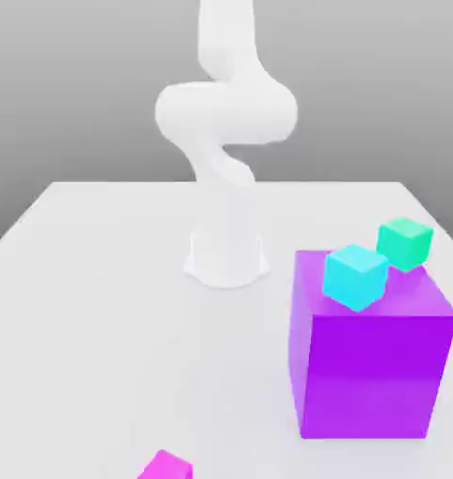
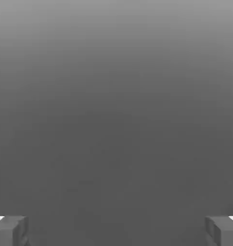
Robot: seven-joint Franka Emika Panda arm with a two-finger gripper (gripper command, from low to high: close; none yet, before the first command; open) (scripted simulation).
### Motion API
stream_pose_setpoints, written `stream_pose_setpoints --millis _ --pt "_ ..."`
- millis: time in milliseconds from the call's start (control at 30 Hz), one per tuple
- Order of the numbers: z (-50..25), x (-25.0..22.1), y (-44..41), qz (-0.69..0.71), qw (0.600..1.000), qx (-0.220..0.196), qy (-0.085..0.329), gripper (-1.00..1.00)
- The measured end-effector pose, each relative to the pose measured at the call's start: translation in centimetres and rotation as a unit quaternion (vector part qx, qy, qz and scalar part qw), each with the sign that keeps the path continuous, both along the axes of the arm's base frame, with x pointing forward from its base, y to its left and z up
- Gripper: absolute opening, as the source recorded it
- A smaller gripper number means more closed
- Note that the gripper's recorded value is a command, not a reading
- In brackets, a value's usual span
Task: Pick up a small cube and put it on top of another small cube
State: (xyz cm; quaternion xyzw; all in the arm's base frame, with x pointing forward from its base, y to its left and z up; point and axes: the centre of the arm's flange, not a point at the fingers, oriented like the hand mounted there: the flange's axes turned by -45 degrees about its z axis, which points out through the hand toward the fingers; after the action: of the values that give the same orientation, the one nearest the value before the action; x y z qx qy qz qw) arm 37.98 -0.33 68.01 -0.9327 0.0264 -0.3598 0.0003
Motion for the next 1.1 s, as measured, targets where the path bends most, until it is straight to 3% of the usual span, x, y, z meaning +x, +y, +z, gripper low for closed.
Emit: stream_pose_setpoints --millis 233,500,933,1067,1100 --pt "-10.2 8.0 -1.5 -0.053 0.994 0.017 0.09 0.0" --pt "-23.6 13.5 -3.7 -0.112 0.975 0.04 0.187 0.0" --pt "-47.2 13.9 -6.6 -0.202 0.915 0.086 0.338 0.0" --pt "-53.2 13.7 -6.7 -0.208 0.91 0.09 0.348 0.0" --pt "-54.5 13.6 -6.7 -0.209 0.91 0.09 0.348 -1.0"
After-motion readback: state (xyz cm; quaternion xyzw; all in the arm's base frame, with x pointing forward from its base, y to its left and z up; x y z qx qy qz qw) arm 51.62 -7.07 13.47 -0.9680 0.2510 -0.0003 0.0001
